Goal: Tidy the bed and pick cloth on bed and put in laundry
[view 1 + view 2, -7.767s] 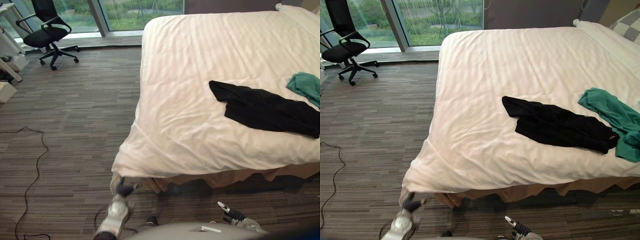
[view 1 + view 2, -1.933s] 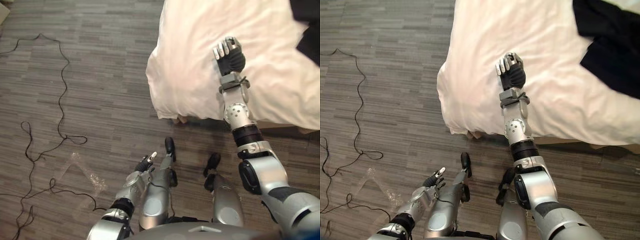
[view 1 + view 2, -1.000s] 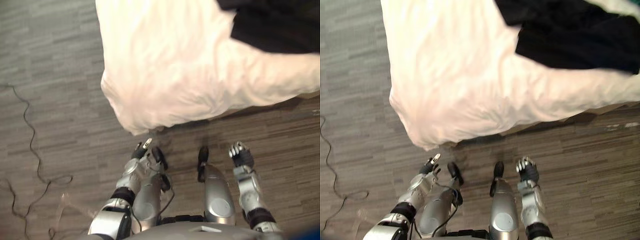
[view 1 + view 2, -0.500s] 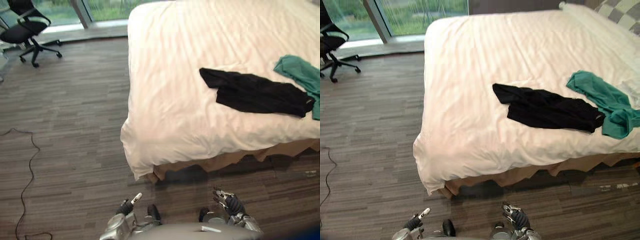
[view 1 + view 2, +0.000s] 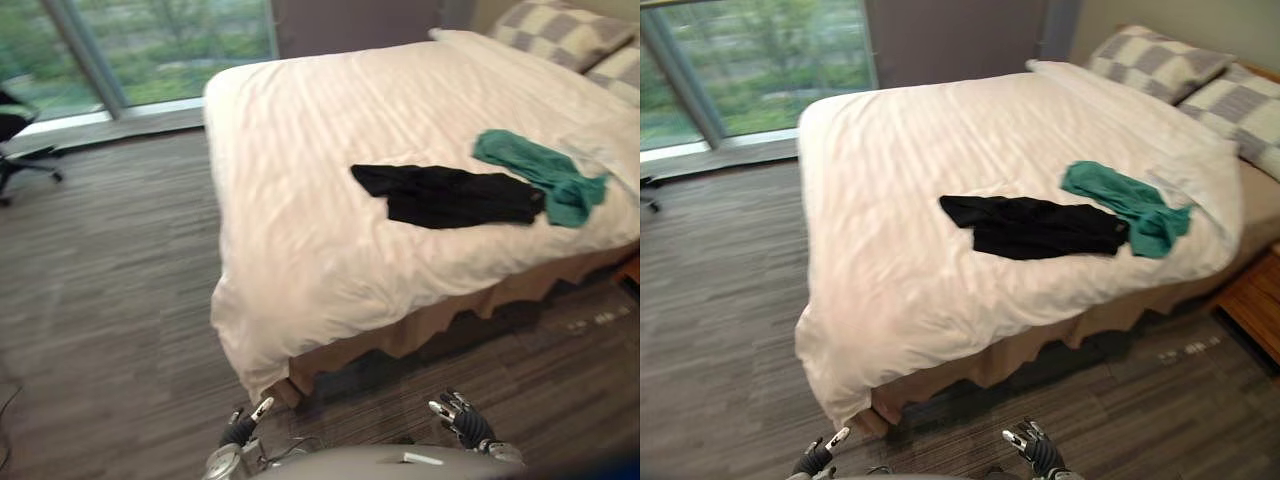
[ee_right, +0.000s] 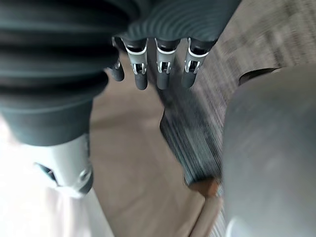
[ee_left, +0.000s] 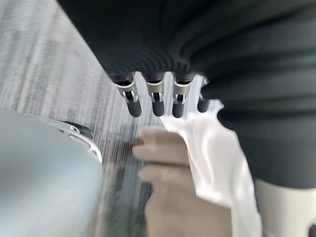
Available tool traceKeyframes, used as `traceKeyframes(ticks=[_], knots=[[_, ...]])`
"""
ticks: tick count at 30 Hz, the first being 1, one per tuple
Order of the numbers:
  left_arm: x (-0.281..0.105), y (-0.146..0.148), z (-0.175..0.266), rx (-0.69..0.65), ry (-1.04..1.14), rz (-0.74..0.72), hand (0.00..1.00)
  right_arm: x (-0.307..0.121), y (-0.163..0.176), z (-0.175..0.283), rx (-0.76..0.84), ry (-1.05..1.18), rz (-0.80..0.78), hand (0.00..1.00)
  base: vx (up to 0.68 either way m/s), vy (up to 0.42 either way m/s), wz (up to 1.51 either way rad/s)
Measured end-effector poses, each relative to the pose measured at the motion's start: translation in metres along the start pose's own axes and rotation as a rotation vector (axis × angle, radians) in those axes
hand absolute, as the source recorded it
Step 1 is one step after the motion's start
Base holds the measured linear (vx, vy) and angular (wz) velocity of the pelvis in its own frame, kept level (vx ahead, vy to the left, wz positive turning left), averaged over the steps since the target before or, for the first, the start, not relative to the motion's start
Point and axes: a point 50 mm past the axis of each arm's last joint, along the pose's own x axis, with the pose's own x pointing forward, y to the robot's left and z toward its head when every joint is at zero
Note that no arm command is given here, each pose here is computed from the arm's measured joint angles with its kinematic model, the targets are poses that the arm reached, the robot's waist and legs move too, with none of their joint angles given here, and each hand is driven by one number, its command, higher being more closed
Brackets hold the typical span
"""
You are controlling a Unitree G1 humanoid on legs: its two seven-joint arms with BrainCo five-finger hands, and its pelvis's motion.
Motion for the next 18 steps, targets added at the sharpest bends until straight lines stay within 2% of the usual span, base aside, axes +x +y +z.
traceKeyframes(ticks=[3,6,18], knots=[[0.002,-0.004,0.003,0.058,0.005,-0.016,0.00,-0.003,0.000,-0.006,0.018,0.009,-0.016,0.00,0.00,0.063,-0.75],[0.004,-0.021,0.007,0.107,0.008,-0.080,0.00,-0.006,-0.001,-0.007,0.020,-0.011,-0.039,0.00,-0.01,0.032,-0.62],[0.005,-0.031,0.002,0.037,0.045,-0.088,0.00,-0.007,-0.017,0.000,0.036,-0.048,-0.117,0.00,-0.02,-0.037,-0.85]])
